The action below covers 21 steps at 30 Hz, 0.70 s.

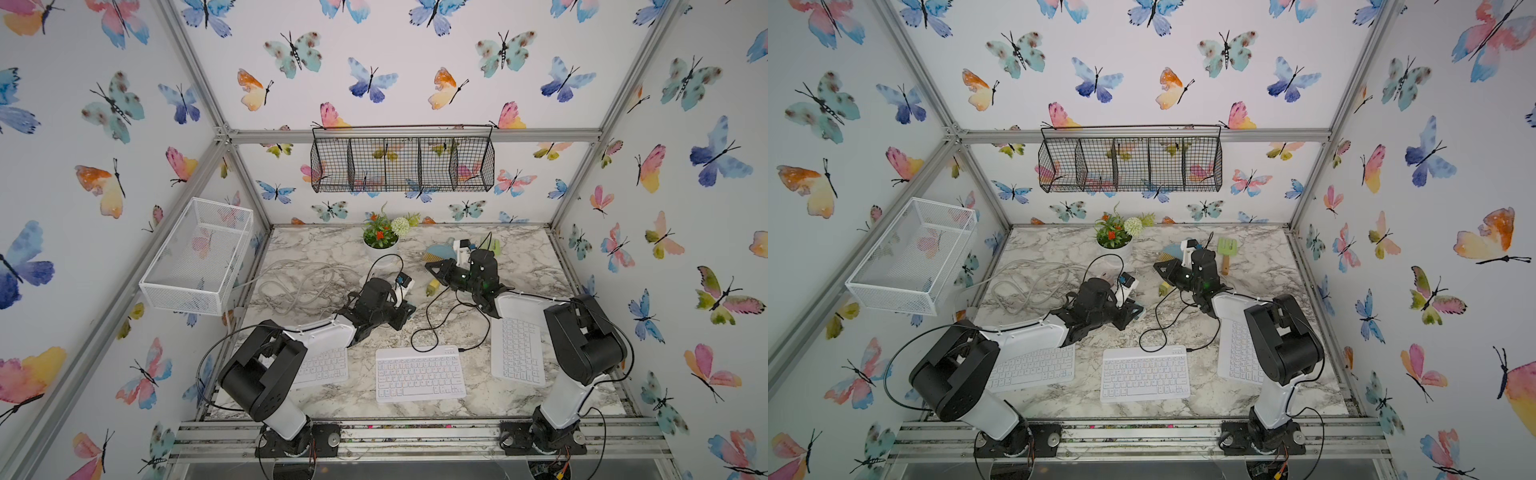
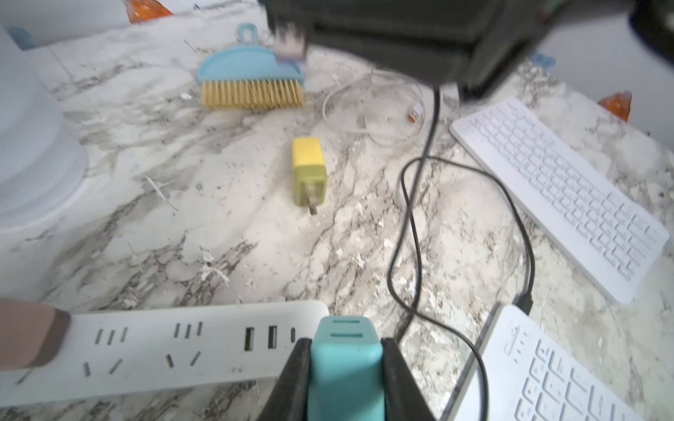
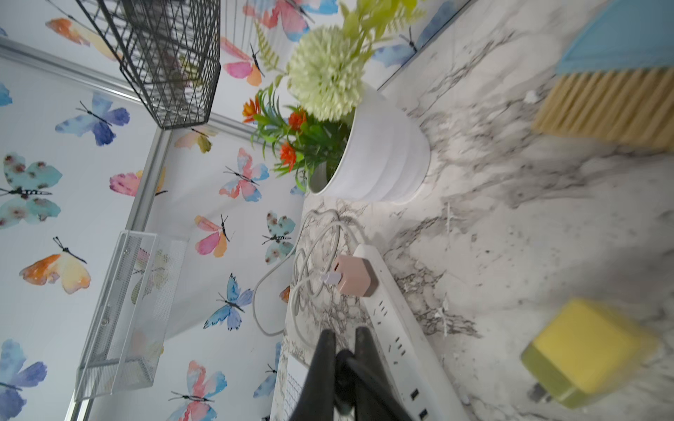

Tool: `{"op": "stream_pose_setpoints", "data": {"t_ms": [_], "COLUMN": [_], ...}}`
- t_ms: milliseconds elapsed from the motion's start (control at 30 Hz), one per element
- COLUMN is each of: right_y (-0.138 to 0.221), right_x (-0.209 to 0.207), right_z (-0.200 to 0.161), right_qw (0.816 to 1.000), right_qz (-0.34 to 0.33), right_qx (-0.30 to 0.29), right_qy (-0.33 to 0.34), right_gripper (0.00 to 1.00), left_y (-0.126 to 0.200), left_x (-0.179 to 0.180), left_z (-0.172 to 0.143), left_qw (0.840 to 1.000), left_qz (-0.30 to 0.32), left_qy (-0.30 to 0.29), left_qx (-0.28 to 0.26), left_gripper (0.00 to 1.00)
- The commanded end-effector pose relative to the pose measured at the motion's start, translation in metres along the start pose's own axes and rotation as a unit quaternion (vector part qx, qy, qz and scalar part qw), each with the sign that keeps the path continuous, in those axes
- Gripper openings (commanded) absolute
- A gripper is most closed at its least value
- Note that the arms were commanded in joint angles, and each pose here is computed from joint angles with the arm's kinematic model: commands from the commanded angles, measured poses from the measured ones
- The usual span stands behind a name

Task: Unplug the wireless keyboard
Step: Remove the power cord from the plug, then place the power cord at the center of the board, then place the plug at the center of the board.

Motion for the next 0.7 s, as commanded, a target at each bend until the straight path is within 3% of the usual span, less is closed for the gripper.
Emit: {"op": "stream_pose_setpoints", "data": {"t_ms": [0, 300, 667], "right_y": [-0.004, 0.009, 0.046], "right_x": [0.0, -0.004, -0.03], "right_z": [-0.003, -0.017, -0.028], "right_qw": [1.0, 0.998, 0.98], "right_qz": [0.005, -0.011, -0.124], "right_qx": [0.01, 0.035, 0.052], "right_qy": [0.008, 0.049, 0.145], "right_gripper": [0.02, 0.03, 0.03], "left_y": [0.008, -0.005, -0.053], "left_x": [-0.006, -0.002, 0.031], "left_z": [0.016, 0.054, 0.064], "left_qw": [1.0, 0.999, 0.994], "left_qz": [-0.002, 0.002, 0.028], "left_qy": [-0.02, 0.022, 0.101], "left_qx": [-0.024, -0.034, 0.008], "left_gripper": [0.0, 0.0, 0.0]}}
Point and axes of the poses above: each gripper's point midway between its finger pads, its own y axis back along the fingers, its own x axis along the line the jaws close on, z = x × y, the point moved 1 cm from there along y, back along the fingers, and after that the axes turned 8 degrees about y, right-handed, at the moved point
